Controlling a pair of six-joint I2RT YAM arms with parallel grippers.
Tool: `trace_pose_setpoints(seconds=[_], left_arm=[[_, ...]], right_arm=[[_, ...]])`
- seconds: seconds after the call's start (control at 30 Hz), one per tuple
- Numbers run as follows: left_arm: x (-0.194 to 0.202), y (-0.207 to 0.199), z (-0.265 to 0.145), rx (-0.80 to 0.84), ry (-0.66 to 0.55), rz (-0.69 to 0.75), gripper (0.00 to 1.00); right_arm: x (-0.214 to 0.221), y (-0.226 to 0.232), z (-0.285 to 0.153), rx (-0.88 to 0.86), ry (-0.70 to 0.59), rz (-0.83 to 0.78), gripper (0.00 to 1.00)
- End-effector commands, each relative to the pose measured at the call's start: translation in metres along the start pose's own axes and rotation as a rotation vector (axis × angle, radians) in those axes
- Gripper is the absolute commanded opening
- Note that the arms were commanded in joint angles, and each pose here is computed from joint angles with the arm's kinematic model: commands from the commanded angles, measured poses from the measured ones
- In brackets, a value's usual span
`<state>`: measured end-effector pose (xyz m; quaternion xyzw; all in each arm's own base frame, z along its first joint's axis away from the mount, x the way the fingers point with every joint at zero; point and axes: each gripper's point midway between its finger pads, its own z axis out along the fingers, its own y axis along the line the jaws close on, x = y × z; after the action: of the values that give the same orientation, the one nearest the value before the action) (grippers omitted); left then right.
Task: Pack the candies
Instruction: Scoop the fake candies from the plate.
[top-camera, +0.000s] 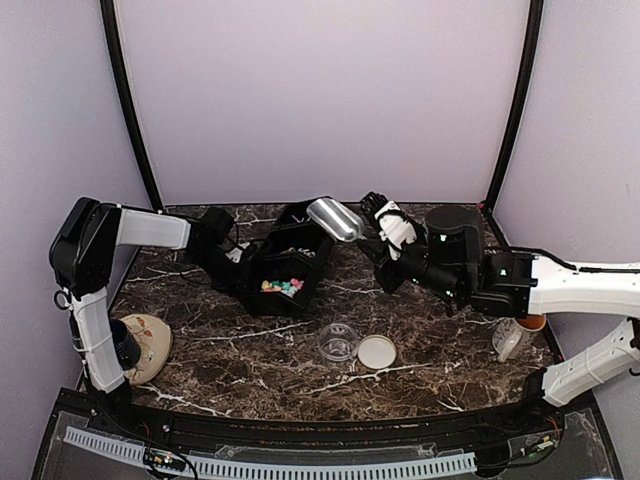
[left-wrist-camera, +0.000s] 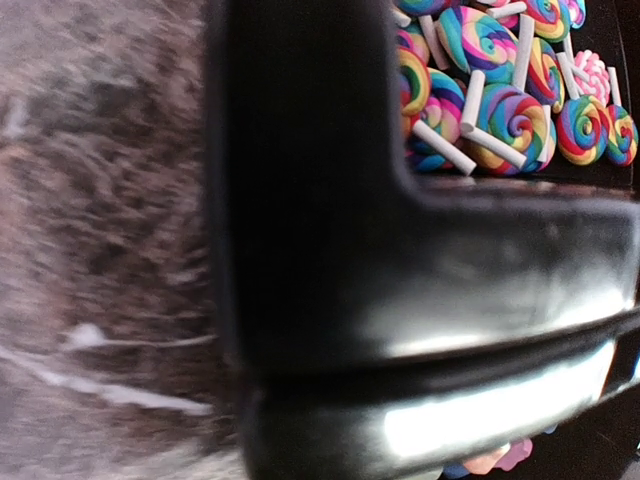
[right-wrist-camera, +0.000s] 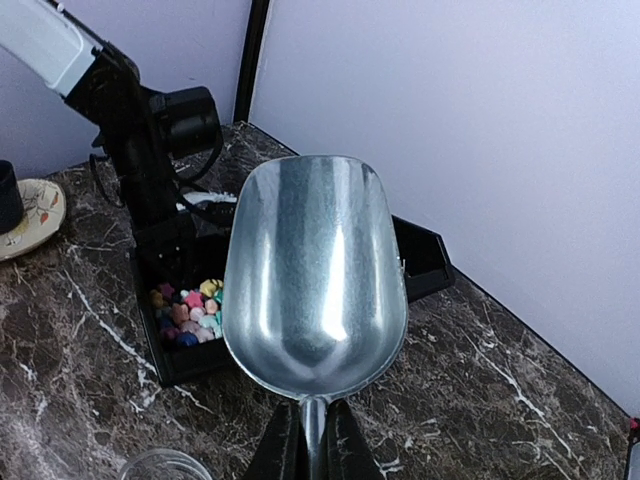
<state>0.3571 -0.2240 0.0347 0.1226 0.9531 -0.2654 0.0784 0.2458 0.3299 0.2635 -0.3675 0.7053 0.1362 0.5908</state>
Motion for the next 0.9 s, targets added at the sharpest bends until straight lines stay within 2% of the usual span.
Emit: trace_pose_setpoints(seconds=[0.0, 0.1, 0.3, 0.47, 0.6, 0.87], left_arm=[[-0.012, -0.056, -0.016, 0.190, -0.095, -0.010, 0.00], [-0.010, -0.064, -0.018, 0.195, -0.114, -0.016, 0.00], [-0.009, -0.082, -0.039, 0.266, -0.188, -0.034, 0.00], [-0.017, -0.070, -0.061, 0.102, -0.285, 0.046, 0.00], [-0.015, -0.051, -0.061, -0.048, -0.253, 0.076, 0.00], [-0.011, -0.032, -0.059, -0.238, -0.244, 0.130, 0.00]], right_arm=[[-0.023, 0.000, 0.003, -0.034, 0.057, 0.019, 0.00], [-0.033, 0.006, 0.010, -0.062, 0.126, -0.006, 0.00], [-0.020, 0.007, 0.016, -0.074, 0.358, -0.104, 0.00], [-0.015, 0.009, 0.015, -0.092, 0.466, -0.163, 0.00], [0.001, 0.025, 0.018, -0.152, 0.548, -0.234, 0.00], [0.045, 0.050, 0.039, -0.212, 0.724, -0.348, 0.00]])
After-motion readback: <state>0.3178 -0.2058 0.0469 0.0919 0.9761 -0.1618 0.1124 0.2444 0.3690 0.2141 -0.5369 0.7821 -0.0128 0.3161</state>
